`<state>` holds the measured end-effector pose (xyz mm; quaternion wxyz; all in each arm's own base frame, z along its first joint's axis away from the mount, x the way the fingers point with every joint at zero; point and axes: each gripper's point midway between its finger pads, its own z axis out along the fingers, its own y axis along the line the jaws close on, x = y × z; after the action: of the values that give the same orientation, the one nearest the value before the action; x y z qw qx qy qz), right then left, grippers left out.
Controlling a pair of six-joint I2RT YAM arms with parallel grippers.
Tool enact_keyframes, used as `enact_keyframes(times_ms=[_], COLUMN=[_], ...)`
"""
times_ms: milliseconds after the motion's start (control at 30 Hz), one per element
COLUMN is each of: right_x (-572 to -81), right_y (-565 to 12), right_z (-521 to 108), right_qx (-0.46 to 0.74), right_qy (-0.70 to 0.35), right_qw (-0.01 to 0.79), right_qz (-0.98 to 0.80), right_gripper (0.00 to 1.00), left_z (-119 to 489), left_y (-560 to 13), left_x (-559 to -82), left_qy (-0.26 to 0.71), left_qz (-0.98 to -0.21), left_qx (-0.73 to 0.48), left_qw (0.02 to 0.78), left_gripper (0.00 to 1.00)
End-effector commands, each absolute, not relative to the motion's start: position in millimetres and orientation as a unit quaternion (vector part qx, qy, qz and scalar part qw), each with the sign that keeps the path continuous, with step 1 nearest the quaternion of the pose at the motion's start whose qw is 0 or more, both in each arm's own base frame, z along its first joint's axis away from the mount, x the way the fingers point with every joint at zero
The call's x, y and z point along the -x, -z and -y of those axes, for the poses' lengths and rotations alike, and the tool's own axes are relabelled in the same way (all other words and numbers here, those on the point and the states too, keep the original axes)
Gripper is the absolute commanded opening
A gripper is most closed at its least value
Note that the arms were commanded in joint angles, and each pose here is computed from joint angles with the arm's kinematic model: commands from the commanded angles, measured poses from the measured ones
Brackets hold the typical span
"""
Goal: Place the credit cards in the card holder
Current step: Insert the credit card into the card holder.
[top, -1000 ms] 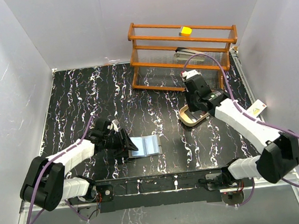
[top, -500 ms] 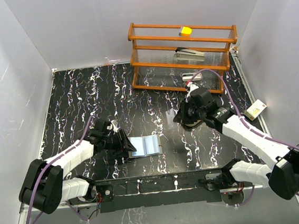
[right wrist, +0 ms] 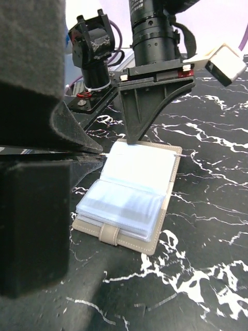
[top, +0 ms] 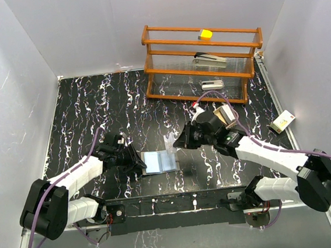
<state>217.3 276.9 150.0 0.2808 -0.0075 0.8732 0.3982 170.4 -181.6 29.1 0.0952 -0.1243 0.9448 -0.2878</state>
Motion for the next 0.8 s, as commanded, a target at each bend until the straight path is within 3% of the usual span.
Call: enact_keyframes(times_ms=[0,167,533,767], right_x=[-215,-208,-198,-198], right_y=[-151,-130,-104,-94], right_z=[-301,-310,-322,-324], right_qx=[0.007,0.014,0.018,0.017], right_qy=[-0.437,-0.427,-0.428,-0.422], right_qw=[0.278,0.258,0.228,0.222], right_qz=[-0.855,-0.866,-0.874,-0.879], right_gripper=[0.0,0.0,0.0,0.0], left_z=[176,175,176,176], left_y=[-29,-26,-20,-16], left_x=[-167,-166,-162,-159], left_qy=[0.275,0.275,0.277,0.278], left_qz=[-0.948,-0.948,-0.948,-0.948], left_qx=[0.129,0.131,0.129,0.129], left_qw=[0.098,0.097,0.086,0.082], left_gripper=[0.33,0.27,0.02,0.0])
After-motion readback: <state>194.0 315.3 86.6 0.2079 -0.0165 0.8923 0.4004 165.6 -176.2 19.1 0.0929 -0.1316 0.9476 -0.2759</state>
